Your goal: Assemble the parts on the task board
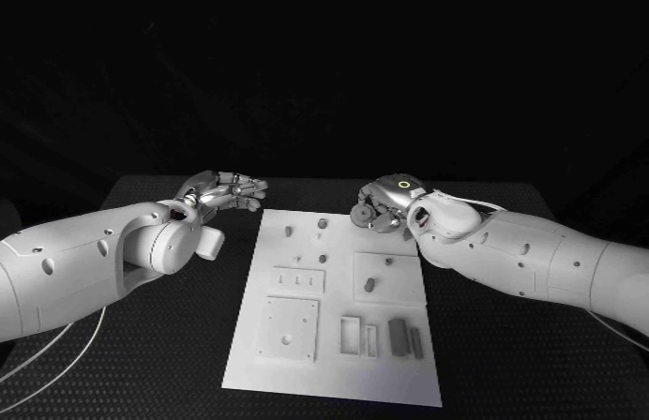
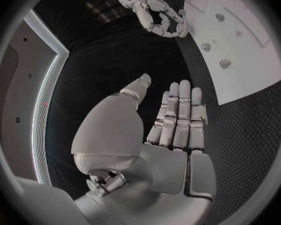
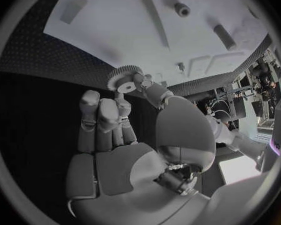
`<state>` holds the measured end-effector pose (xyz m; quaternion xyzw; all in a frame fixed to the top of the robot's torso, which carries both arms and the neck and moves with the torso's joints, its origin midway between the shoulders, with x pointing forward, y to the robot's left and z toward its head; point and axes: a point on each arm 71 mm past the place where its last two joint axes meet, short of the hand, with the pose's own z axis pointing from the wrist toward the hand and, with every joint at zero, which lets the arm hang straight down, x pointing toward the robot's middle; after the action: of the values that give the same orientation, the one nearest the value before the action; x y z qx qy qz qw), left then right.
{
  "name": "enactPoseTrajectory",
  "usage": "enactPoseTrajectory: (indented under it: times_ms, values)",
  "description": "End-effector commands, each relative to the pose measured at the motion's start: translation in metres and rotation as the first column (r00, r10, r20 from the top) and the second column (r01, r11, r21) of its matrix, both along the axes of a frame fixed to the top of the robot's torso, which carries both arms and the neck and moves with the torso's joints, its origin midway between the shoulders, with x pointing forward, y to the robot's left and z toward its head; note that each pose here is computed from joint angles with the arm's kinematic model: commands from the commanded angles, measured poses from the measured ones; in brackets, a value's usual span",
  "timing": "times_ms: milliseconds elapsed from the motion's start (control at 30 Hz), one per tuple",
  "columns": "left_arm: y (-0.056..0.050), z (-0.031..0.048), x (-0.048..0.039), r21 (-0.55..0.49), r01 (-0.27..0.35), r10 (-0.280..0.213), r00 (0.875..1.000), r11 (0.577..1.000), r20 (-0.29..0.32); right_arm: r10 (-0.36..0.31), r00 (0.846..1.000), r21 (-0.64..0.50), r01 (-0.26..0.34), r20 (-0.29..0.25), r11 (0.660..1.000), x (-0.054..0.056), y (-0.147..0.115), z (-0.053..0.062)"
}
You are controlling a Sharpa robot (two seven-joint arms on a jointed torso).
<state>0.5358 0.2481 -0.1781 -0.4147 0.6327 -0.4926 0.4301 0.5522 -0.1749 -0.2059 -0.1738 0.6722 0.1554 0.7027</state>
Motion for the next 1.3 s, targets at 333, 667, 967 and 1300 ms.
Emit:
enactPoseTrajectory:
  times_ms: [333,667,967,1300]
  values:
    - [-0.005,0.0011,0.0003,-0.003,0.017,-0.017,1.000,1.000,0.007,0.078,0.994,-0.011,-0.078,0.080,0.997,-0.011,0.055,0.003]
    - [-0.007,0.0009,0.0012,-0.003,0.020,-0.020,1.000,1.000,0.008,0.109,0.993,-0.022,-0.107,0.056,0.994,-0.016,0.076,-0.012]
    - [-0.007,0.0009,0.0017,-0.003,0.021,-0.021,1.000,1.000,0.008,0.106,0.994,-0.041,-0.105,0.034,0.994,-0.016,0.081,-0.022]
    - [-0.010,0.0009,0.0020,-0.004,0.023,-0.023,1.000,1.000,0.008,0.112,0.993,-0.046,-0.110,0.034,0.993,-0.015,0.088,-0.023]
